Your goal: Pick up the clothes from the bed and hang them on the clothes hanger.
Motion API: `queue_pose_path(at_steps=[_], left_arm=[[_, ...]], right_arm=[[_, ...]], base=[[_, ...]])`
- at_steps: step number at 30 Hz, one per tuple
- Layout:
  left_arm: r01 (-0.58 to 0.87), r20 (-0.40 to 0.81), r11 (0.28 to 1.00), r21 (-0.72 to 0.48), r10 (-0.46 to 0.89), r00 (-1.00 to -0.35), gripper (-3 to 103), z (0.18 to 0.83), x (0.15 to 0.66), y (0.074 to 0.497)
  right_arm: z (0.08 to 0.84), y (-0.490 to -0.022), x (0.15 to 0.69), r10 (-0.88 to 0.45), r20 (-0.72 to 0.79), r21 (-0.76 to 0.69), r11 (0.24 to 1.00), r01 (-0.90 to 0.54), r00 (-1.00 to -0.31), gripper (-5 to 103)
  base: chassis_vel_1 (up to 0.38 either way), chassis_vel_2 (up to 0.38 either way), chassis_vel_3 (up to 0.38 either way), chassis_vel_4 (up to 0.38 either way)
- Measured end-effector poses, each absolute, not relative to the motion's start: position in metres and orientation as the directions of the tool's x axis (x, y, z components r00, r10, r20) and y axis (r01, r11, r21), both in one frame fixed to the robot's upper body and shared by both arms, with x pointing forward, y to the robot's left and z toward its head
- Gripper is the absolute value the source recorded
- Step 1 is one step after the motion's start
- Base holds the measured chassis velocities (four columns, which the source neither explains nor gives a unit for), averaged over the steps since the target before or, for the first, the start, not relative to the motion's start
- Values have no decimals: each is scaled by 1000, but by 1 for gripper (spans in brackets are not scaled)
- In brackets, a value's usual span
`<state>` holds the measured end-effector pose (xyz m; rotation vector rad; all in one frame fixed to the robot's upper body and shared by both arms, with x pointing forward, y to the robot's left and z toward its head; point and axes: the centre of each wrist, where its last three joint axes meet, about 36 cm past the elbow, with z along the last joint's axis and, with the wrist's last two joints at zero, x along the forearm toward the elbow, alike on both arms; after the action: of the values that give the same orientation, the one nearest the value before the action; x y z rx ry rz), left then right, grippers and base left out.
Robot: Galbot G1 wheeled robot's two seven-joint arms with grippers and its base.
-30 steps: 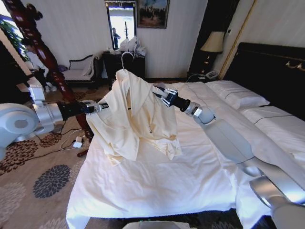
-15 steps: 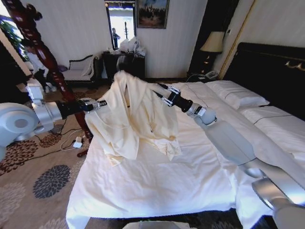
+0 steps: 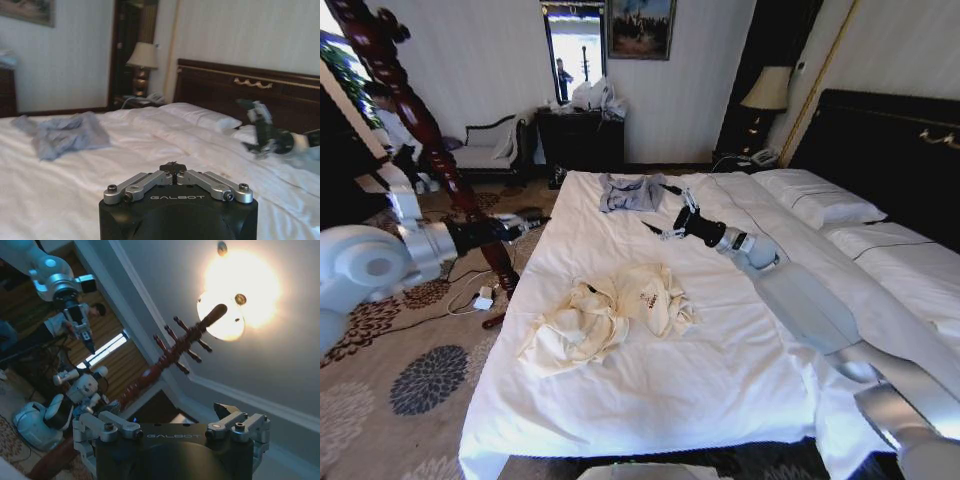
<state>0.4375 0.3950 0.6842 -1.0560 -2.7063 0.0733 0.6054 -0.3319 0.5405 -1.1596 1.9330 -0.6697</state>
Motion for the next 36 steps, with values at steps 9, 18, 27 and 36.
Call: queue_pose_path(at_steps=[9,18,27,36], left_arm=[[363,277,867,-341,462,-843,23,575,434,377],[217,362,882,-418,381,-851,49,479,450,346],[142,494,904,-403,345,-798,88,427,461,303],[204,524,909,-365,381,-762,96,423,438,295]], right_arm=[[512,-357,591,-814,-404,-694,570,-441,-417,100],[489,-356,592,-805,-388,-678,579,-452,-449,100],[470,-348,595,-813,-365,-679,566,-467,-454,100],[466,-358,589,-804,-365,-679,574,-457,-469,100]], base=[[0,0,0,0],[0,0,0,0],[0,0,0,0],[0,0,0,0]])
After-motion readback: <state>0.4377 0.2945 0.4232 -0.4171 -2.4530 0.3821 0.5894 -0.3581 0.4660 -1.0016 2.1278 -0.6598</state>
